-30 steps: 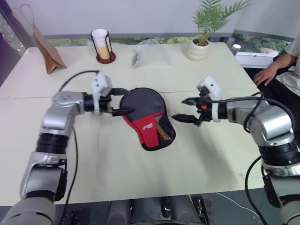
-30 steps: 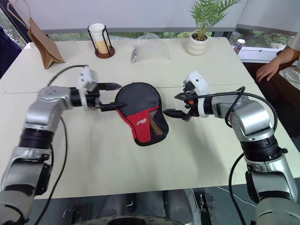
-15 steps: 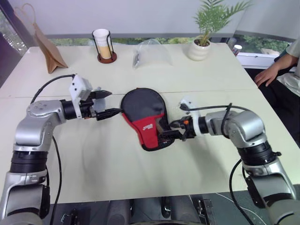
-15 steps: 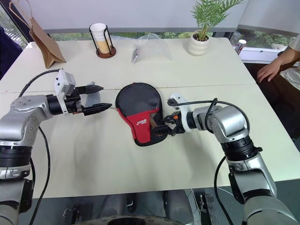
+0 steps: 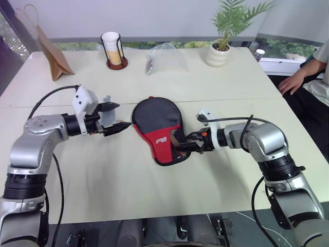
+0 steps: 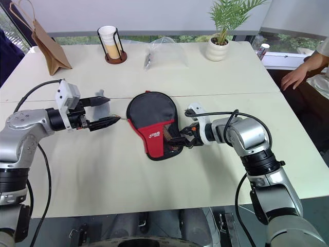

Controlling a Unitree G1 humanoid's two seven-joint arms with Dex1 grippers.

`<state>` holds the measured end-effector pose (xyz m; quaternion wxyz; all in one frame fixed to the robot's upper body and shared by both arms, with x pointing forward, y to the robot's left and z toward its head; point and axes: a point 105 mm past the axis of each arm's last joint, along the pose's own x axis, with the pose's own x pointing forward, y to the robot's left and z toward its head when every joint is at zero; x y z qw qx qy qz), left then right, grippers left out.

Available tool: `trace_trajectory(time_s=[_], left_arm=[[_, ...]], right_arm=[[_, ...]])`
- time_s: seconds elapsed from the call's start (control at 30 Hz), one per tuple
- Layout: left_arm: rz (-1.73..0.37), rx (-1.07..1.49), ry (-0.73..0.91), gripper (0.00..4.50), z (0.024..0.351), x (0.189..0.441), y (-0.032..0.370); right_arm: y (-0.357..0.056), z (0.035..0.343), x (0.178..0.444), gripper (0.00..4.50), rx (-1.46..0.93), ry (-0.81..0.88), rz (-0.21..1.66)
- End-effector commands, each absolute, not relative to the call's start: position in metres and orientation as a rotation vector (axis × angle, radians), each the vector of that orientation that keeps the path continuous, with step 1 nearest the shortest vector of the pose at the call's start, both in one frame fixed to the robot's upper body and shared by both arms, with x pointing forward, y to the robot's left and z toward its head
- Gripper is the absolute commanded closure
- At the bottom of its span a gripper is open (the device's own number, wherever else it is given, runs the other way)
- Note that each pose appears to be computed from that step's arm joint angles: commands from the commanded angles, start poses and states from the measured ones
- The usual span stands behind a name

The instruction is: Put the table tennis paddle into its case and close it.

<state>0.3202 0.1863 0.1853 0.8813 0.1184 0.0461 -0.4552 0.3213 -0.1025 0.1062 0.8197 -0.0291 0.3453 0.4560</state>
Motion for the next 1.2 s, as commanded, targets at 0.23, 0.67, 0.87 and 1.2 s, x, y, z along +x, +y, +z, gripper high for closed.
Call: trace_trajectory(time_s=[0.23, 0.67, 0.87, 1.2], left_arm=[[-0.933, 0.286, 0.041, 0.02, 0.200, 0.319, 0.189], [-0.911, 0.292, 0.034, 0.02, 0.203, 0.317, 0.192], [-0.908, 0.292, 0.032, 0.02, 0.202, 0.318, 0.192], [-0.913, 0.293, 0.035, 0.02, 0.199, 0.317, 0.191]], right_arm=[[-0.077, 0.080, 0.300, 0.02, -0.103, 0.809, 1.057], [-0.076, 0.060, 0.278, 3.47, -0.160, 0.868, 1.083], [-0.079, 0.065, 0.265, 3.47, -0.075, 0.915, 1.074], [-0.112, 0.061, 0.240, 3.47, 0.113, 1.035, 0.897]])
